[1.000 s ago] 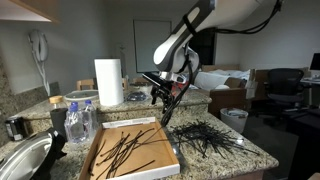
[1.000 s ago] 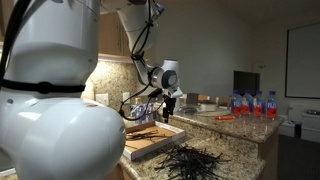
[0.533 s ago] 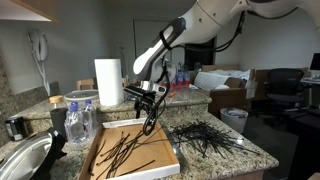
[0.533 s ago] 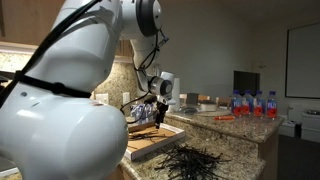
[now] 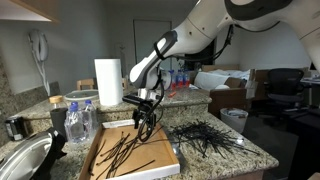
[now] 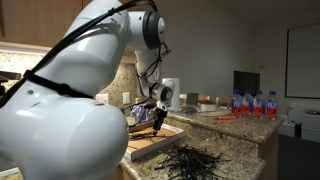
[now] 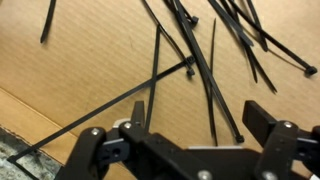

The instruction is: Pick up some of the black cables from the box and put them on the counter

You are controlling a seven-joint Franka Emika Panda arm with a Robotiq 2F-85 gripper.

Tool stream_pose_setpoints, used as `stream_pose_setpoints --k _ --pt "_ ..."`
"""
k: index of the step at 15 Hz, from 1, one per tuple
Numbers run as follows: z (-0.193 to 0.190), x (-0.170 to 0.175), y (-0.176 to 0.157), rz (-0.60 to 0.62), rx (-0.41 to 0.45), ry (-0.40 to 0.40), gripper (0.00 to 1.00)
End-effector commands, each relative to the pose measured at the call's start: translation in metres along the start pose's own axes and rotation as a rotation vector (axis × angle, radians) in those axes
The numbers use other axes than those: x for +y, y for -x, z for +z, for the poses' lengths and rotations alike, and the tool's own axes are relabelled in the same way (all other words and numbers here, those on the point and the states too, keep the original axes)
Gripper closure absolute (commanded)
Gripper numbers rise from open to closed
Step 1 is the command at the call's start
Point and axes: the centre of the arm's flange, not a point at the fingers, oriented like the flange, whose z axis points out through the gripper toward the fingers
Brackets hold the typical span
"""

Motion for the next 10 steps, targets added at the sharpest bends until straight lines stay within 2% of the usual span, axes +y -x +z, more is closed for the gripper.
stream_pose_setpoints --k 1,10 --pt "-0.009 0.016 0.016 -0.003 -0.008 0.005 0.0" --pt "0.011 0.063 0.027 0.076 -0.097 0.051 0.0"
